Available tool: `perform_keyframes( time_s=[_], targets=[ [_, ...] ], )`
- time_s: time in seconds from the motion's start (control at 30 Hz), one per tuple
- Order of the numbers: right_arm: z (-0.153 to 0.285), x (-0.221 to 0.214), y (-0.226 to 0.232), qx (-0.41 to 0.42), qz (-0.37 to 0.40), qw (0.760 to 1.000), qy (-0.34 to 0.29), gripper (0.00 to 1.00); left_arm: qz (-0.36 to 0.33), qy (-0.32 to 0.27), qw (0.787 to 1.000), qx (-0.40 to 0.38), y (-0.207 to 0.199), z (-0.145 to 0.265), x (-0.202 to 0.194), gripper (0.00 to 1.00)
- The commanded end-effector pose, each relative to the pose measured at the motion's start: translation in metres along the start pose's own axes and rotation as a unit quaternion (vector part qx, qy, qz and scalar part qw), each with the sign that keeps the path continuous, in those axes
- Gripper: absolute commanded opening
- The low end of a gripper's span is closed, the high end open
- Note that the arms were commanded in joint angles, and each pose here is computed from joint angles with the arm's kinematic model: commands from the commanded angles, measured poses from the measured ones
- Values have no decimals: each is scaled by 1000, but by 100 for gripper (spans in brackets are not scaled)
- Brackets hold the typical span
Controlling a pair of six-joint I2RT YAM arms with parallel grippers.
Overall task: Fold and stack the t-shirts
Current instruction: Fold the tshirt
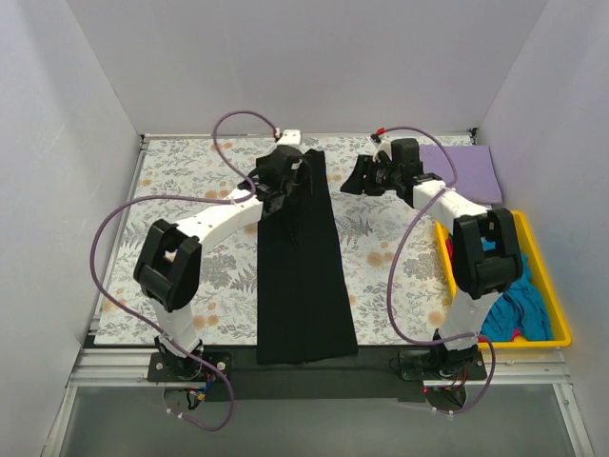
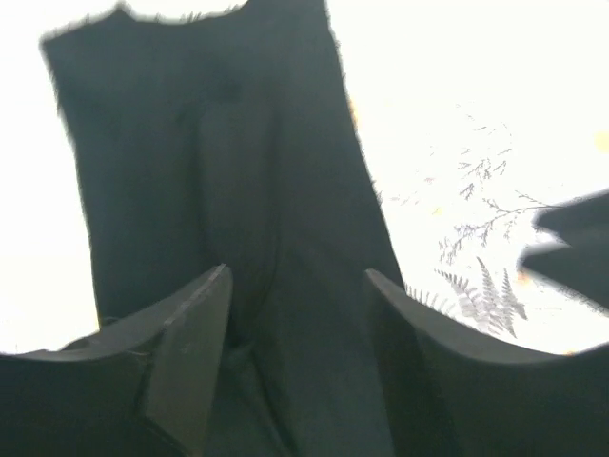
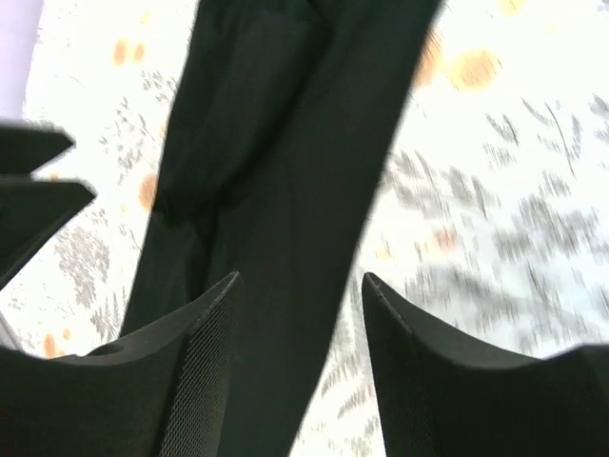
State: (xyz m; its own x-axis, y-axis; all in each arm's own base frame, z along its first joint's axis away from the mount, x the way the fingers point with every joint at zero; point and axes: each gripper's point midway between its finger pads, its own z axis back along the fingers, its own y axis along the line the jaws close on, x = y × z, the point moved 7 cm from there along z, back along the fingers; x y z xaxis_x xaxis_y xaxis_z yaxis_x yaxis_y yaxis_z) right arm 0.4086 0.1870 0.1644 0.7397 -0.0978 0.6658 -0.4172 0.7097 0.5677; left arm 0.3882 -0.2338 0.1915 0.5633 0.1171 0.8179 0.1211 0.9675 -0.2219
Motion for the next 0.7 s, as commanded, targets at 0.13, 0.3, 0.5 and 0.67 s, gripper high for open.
perform_keyframes(
  time_s=[0.13, 0.3, 0.5, 0.67],
  targets=[
    [69, -48, 8, -97, 4, 995, 30, 64, -245, -51, 963, 98, -25, -45, 7, 49],
    [106, -71, 14, -131, 15, 991, 31, 66, -281, -59, 950, 122, -33, -83, 7, 46],
    [124, -105, 16, -127, 5, 990, 56, 66, -309, -56, 942, 122, -38, -113, -5, 41],
    [129, -119, 14, -126, -1, 990, 69, 66, -326, -58, 934, 137, -37, -131, -11, 40]
  ],
)
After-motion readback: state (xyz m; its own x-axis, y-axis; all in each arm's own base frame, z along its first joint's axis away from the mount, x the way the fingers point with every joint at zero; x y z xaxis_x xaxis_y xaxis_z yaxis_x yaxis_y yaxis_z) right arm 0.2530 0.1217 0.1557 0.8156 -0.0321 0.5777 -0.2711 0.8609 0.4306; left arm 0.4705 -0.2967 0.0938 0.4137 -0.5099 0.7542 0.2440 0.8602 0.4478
